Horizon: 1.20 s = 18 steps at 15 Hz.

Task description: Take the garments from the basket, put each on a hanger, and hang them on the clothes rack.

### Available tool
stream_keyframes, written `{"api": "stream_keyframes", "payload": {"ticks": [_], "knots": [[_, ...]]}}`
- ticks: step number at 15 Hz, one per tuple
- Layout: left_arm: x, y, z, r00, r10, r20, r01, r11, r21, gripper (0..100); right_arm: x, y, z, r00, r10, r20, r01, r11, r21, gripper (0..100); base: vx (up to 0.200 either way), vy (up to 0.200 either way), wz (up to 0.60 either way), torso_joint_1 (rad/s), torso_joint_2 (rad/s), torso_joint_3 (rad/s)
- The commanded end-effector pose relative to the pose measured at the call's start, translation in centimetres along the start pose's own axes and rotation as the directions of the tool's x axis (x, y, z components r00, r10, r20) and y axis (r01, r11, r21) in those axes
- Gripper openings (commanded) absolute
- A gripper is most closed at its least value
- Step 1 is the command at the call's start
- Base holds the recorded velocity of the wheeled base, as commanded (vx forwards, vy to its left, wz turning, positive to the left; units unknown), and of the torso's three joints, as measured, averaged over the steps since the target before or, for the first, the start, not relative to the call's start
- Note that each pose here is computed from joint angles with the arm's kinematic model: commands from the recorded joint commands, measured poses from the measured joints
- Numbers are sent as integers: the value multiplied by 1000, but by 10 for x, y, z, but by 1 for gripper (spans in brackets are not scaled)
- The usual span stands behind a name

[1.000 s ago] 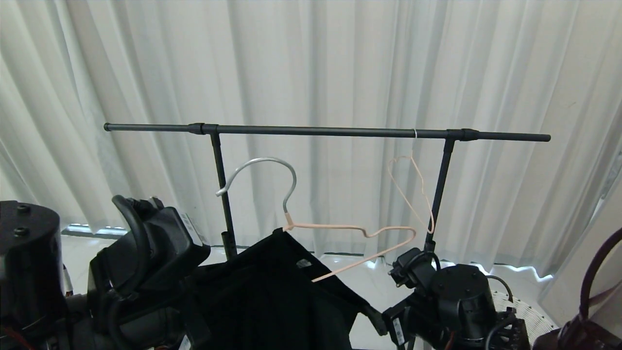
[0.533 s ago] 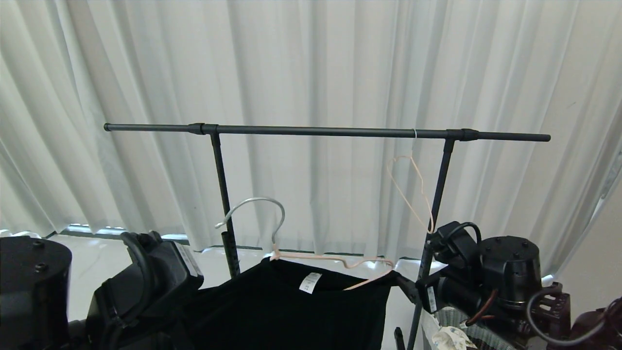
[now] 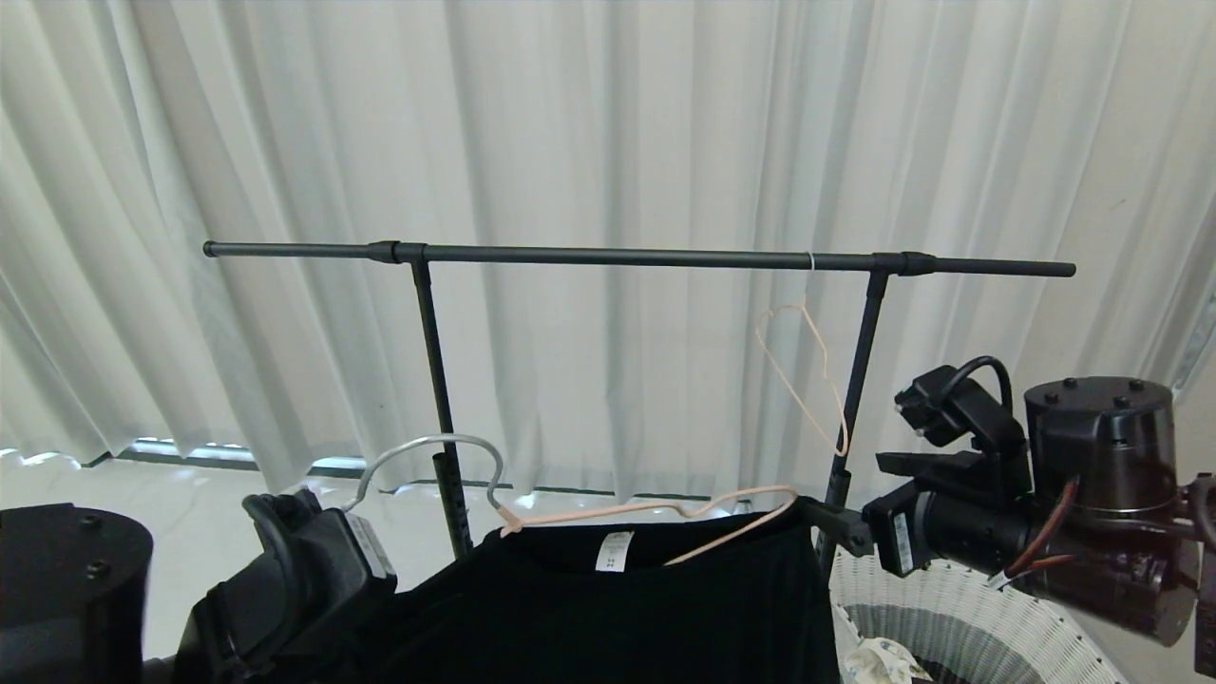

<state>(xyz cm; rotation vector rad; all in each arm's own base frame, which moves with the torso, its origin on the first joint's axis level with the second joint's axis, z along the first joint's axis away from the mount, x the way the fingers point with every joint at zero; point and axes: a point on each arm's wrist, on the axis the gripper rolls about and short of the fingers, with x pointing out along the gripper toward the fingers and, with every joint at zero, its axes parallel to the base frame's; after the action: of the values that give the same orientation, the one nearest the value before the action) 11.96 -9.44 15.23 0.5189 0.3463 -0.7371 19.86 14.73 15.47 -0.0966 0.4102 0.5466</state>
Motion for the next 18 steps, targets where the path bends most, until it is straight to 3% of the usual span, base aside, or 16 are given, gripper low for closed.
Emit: {"api": "stream_keyframes", "payload": {"ticks": [1,3,6,8,11,13,18], "knots": [[0,1,2,999,11,31,-11,1000,-1,0,-5,-7,6,999,-24,28,24,1000,-2,100,0,0,0,0,0,0],[-8,2,4,997,25,71,-25,1000,-1,0,5,-18,3,998,-68,0,68,998,-13,100,0,0,0,0,0,0],[-12,3,4,996,38,81,-37,999,-21,0,10,-33,1,993,-118,-16,117,993,-28,100,0,0,0,0,0,0],[-9,2,2,997,31,64,-30,999,-20,0,6,-31,6,994,-106,7,106,994,-32,100,0,0,0,0,0,0],[10,4,0,1000,19,-12,-20,999,-49,0,-20,-17,28,997,37,65,-34,998,-55,100,0,0,0,0,0,0],[27,5,4,999,0,-52,-3,998,-59,0,-41,-14,47,990,139,26,-136,988,-77,100,0,0,0,0,0,0],[46,4,8,996,-31,-88,26,998,-48,0,-52,-12,68,982,184,32,-180,978,-107,100,0,0,0,0,0,0]]}}
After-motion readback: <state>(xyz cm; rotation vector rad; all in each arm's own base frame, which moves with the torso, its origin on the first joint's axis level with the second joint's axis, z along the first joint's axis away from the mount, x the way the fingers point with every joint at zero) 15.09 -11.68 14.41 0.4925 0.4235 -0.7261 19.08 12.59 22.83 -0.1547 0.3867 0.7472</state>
